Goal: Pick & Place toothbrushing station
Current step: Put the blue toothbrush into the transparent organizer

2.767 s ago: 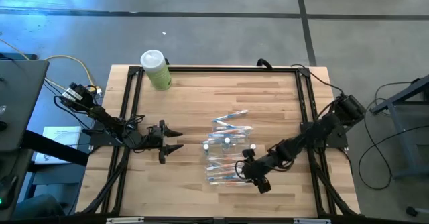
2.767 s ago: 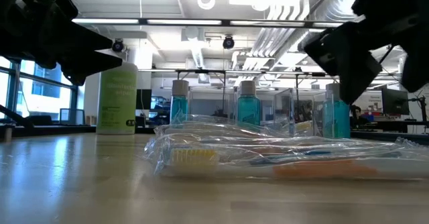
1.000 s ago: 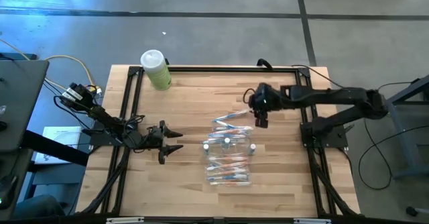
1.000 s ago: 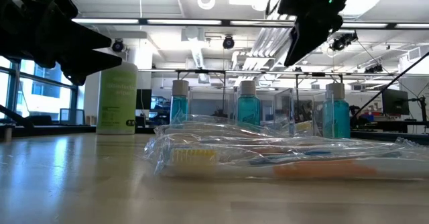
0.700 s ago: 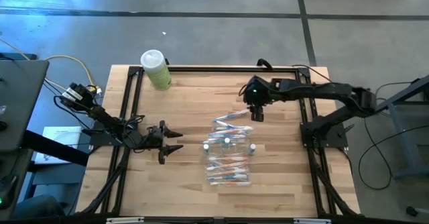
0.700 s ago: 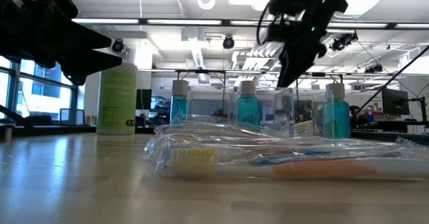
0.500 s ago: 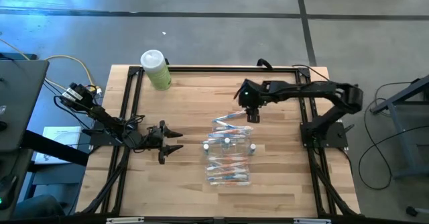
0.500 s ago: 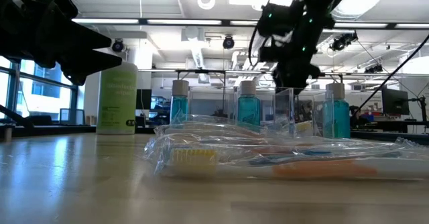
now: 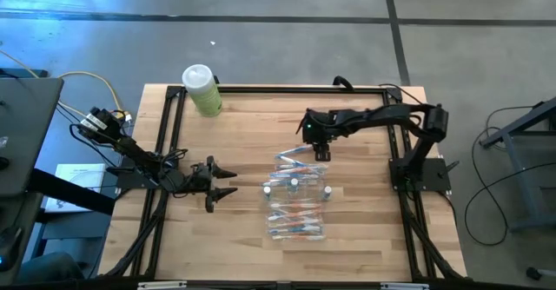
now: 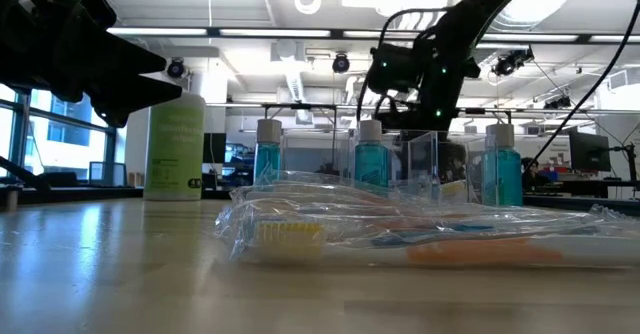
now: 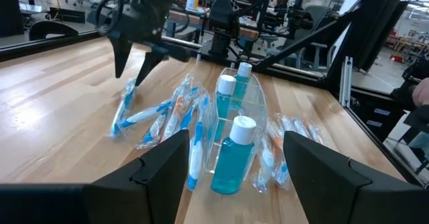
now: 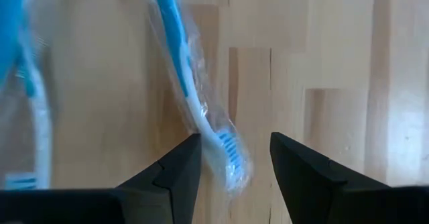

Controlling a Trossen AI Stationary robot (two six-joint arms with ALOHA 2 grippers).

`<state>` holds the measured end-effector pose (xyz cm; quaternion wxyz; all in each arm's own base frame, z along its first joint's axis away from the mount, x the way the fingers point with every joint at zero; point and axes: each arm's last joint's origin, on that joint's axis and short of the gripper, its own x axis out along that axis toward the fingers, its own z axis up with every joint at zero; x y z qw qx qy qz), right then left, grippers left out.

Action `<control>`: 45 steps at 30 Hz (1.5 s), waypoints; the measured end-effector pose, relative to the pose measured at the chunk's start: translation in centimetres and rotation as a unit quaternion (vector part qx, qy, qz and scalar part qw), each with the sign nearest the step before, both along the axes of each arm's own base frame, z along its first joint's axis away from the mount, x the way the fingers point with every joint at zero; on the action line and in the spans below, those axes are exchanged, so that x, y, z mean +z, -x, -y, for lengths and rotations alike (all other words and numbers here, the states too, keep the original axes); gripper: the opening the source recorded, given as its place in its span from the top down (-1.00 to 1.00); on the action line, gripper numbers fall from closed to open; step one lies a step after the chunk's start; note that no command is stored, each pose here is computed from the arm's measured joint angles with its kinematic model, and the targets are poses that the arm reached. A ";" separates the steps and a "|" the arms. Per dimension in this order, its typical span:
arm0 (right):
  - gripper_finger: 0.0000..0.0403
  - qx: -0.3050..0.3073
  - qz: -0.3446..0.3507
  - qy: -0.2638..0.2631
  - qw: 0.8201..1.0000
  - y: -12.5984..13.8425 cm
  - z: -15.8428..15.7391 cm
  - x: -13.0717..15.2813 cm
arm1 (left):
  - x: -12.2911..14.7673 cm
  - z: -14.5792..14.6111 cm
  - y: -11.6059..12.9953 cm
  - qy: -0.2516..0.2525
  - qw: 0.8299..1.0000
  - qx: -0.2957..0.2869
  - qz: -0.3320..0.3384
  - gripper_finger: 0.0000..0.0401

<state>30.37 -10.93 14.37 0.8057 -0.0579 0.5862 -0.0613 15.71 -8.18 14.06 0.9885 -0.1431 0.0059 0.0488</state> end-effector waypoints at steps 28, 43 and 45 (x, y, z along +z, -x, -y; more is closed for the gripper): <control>0.94 -0.024 -0.036 0.012 0.999 0.3 -0.4 -0.6 | 0.0 0.0 0.0 0.000 1.000 0.000 0.000 -0.18; 0.94 -0.026 0.102 0.089 0.990 3.4 -6.3 10.0 | -0.1 0.0 0.0 -0.002 1.000 0.000 -0.003 -0.18; 0.94 -0.026 0.142 0.080 0.986 4.2 -7.6 11.6 | -0.1 0.0 0.0 -0.003 1.000 0.000 -0.004 -0.18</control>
